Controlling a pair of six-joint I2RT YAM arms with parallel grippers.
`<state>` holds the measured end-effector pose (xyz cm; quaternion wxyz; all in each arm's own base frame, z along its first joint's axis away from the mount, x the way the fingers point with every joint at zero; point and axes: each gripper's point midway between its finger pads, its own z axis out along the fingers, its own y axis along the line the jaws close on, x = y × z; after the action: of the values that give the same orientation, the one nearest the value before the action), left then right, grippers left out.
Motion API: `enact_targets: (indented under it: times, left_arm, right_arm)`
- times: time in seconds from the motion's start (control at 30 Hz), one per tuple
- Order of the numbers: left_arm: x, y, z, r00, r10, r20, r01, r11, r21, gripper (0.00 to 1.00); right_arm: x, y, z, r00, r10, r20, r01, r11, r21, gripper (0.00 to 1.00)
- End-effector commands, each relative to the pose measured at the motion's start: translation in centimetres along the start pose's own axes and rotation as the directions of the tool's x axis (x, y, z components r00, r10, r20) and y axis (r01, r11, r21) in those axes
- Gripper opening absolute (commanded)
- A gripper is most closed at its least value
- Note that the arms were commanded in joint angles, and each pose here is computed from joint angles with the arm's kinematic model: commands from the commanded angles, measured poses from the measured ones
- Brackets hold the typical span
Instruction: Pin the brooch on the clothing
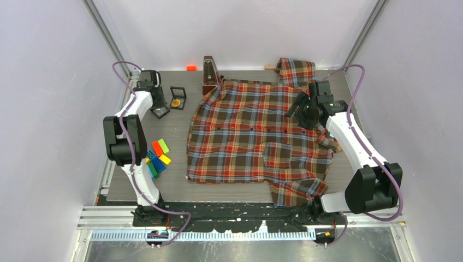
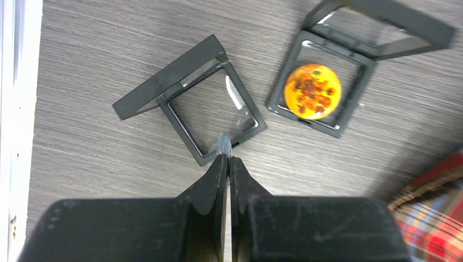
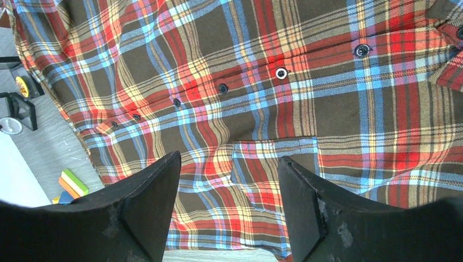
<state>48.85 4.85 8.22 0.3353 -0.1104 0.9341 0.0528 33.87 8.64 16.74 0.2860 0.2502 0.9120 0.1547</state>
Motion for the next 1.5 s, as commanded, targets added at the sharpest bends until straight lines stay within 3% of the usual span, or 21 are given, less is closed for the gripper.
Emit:
enact_targets:
  times: [0.0, 0.1, 0.2, 0.43, 0.67, 0.8, 1.0, 1.47]
  left_arm:
    - [-3.3, -1.7, -5.5, 0.994, -0.040, 0.105, 0.026, 0.992, 0.126, 0.00]
    - [-3.0, -4.0, -8.3, 0.991, -0.082, 0.106, 0.050, 0.961, 0.271, 0.00]
    - [-2.0, -7.1, -11.5, 0.990, -0.119, 0.080, 0.069, 0.882, 0.466, 0.00]
    - [1.5, -13.0, -19.5, 0.992, -0.113, -0.054, 0.108, 0.561, 0.820, 0.00]
    - [4.5, -16.9, -27.2, 0.982, 0.003, -0.189, 0.183, 0.233, 0.955, 0.00]
    - [6.4, -19.2, -30.3, 0.965, 0.121, -0.231, 0.218, 0.112, 0.969, 0.00]
    - [7.3, -21.3, -32.7, 0.954, 0.201, -0.223, 0.222, 0.030, 0.975, 0.00]
    - [5.3, -23.4, -35.1, 0.959, 0.198, -0.203, 0.227, -0.104, 0.968, 0.00]
  right_arm:
    - [-1.7, 3.0, -1.9, 0.998, -0.017, 0.066, 0.025, 0.992, -0.126, 0.71]
    - [-2.0, 4.8, -2.5, 0.996, -0.039, 0.076, 0.055, 0.974, -0.221, 0.71]
    - [-1.5, 8.0, -3.5, 0.995, -0.094, 0.040, 0.102, 0.916, -0.389, 0.71]
    - [1.1, 14.4, -5.1, 0.970, -0.221, -0.098, 0.108, 0.759, -0.642, 0.71]
    - [6.0, 19.4, -6.3, 0.905, -0.367, -0.216, 0.078, 0.642, -0.763, 0.68]
    - [8.4, 22.0, -7.5, 0.862, -0.425, -0.276, 0.016, 0.567, -0.824, 0.62]
    - [9.8, 23.3, -9.8, 0.817, -0.484, -0.315, -0.058, 0.474, -0.879, 0.59]
    - [11.2, 22.8, -11.4, 0.765, -0.529, -0.368, -0.137, 0.425, -0.895, 0.45]
